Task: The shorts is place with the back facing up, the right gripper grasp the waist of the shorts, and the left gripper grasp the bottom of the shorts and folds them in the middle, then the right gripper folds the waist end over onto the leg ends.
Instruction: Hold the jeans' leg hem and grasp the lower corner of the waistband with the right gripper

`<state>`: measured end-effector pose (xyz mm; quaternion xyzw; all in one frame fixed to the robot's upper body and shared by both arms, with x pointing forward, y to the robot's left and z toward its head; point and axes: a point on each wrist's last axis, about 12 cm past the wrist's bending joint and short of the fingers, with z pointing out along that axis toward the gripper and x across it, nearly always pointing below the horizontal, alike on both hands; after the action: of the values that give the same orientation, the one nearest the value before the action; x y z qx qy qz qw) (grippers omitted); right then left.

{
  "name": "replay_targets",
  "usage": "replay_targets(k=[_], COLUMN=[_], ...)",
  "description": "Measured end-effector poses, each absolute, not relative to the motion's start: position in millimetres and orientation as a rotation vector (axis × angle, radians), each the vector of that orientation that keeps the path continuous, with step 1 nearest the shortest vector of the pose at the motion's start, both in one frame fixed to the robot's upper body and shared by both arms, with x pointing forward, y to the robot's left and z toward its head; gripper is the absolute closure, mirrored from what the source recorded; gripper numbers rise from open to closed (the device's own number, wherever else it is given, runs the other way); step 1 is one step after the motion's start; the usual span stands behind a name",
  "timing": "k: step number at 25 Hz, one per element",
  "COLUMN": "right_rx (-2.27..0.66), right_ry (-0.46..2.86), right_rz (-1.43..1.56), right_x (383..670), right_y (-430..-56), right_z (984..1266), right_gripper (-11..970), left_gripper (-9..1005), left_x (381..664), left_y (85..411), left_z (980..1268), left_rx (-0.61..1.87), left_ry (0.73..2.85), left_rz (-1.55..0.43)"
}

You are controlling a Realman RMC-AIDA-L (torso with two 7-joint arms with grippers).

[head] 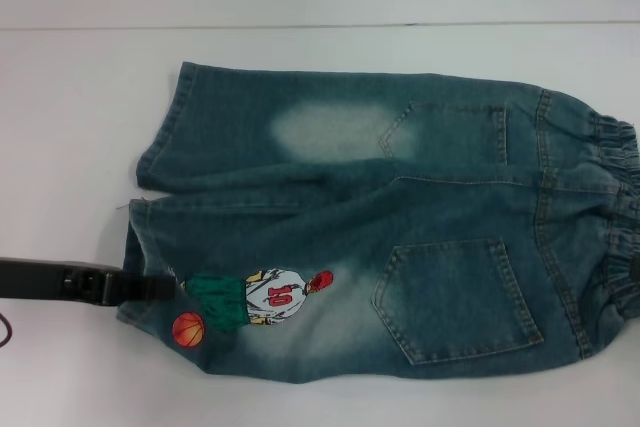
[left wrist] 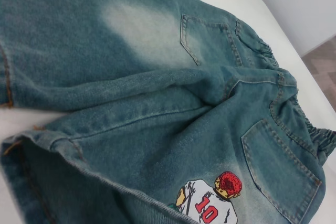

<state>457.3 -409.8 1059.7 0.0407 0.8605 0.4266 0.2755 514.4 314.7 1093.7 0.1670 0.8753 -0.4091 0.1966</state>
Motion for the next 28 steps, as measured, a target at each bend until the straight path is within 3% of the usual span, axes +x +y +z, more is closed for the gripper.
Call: replay_targets(k=[24, 28], right_rx=[-0.029, -0.084], right_ry=[2.331, 2.329], right_rz=[1.092, 1.049], right_x=[466.5, 468.4], right_y=[-405.7, -405.6], right_z=[1062.8, 1062.6], right_gripper=[100, 257], left_gripper=[920, 920], left_x=[517.4, 517.3], left_y=[309.7, 309.6], left_z=[1093.2, 1093.2], left_rx=[0.478, 0.479], left_ry=[2.448, 2.447], left_rz=[-1.170, -1.171])
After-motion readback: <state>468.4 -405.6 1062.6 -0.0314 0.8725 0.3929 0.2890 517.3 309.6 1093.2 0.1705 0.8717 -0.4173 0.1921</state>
